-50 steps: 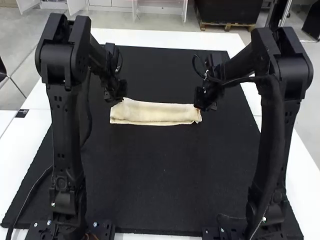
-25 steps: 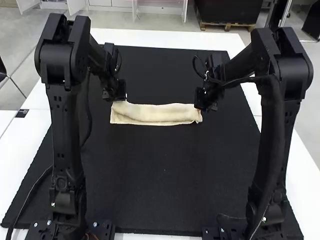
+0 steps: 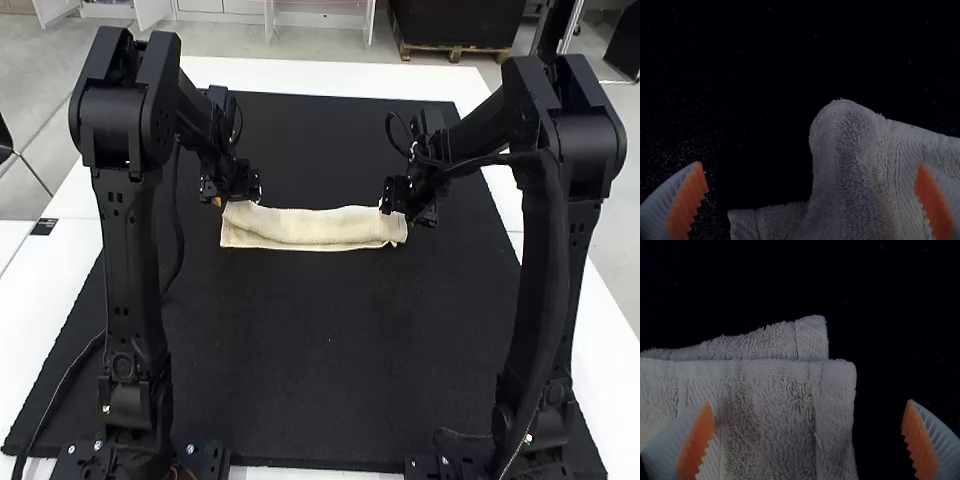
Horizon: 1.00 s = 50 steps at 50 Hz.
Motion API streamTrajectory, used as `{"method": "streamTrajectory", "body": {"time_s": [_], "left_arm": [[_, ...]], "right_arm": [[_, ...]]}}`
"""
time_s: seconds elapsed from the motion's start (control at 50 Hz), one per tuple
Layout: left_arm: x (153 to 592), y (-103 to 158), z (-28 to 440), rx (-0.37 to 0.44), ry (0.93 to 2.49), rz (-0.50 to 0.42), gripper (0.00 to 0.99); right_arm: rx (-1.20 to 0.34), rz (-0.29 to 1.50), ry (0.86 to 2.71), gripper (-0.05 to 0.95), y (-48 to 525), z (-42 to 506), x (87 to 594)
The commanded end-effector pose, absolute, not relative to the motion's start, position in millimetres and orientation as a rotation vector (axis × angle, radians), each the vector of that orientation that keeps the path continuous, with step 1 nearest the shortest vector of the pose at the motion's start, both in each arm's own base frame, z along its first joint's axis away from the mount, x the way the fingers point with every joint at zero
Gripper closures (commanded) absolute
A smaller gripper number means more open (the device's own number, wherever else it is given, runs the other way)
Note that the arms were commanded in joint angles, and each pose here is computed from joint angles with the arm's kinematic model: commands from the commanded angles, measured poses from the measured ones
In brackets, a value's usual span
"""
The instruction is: Fold the towel.
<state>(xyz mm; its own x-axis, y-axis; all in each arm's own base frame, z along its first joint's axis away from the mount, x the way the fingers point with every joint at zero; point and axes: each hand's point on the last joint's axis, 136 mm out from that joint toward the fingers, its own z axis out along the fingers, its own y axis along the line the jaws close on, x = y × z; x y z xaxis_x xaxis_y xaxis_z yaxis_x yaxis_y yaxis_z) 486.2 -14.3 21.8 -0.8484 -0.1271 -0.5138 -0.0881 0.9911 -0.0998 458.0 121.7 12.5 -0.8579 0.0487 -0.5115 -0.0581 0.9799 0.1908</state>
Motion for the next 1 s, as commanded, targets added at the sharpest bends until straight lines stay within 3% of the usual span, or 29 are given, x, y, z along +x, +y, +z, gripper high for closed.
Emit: {"method": "streamTrajectory", "body": {"time_s": [0.0,0.98], "left_arm": [[489,-10,25,-0.165,2.579,-0.088,0.026],[508,-17,97,-0.151,2.467,-0.082,0.026]], "right_arm": [[-0.024,0.266,2.54,0.05,127,31,464],[0.027,0.346,2.536,0.05,136,46,467]]}}
